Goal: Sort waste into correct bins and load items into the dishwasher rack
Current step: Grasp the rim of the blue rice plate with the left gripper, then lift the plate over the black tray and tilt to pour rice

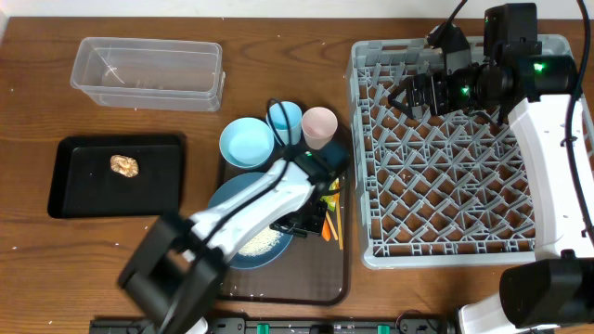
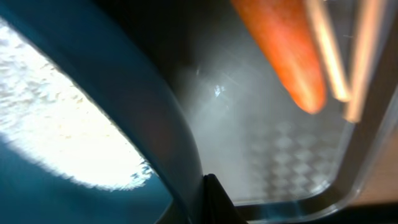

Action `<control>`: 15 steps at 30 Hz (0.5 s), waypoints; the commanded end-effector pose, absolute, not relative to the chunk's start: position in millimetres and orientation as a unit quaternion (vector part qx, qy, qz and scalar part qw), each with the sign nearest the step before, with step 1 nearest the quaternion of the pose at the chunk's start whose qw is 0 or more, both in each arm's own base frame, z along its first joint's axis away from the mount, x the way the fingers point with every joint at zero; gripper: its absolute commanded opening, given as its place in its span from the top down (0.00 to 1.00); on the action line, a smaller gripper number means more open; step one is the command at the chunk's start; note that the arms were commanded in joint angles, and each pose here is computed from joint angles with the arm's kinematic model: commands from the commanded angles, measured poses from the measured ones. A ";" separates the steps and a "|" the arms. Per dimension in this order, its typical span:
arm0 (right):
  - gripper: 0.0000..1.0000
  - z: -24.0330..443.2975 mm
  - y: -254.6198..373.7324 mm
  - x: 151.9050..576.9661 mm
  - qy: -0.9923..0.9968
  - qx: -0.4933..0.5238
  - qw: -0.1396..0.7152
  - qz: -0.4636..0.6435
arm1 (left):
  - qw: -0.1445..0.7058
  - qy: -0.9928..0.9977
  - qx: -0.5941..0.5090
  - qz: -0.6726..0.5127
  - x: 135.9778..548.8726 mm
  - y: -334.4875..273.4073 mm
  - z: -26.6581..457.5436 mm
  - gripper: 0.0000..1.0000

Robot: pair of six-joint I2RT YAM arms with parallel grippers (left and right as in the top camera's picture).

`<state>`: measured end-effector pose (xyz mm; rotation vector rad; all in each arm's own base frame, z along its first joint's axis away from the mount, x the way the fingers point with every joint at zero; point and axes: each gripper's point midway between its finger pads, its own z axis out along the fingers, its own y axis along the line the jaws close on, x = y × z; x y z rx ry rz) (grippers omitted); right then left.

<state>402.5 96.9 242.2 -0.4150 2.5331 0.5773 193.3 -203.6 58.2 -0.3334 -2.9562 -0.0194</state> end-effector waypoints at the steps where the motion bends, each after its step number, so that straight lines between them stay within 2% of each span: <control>1: 0.01 254.8 99.8 403.8 0.925 -0.168 0.271 0.209 | 0.030 -0.994 -0.097 0.034 199.2 -206.8 100.3 0.94; 10: 0.01 254.3 99.9 403.2 0.925 -0.167 0.269 0.210 | -0.080 -0.990 -0.064 0.094 209.8 -184.2 167.3 0.94; 15: 0.01 254.0 99.9 402.7 0.925 -0.167 0.268 0.210 | -0.098 -0.992 -0.031 0.069 223.8 -151.5 173.1 0.94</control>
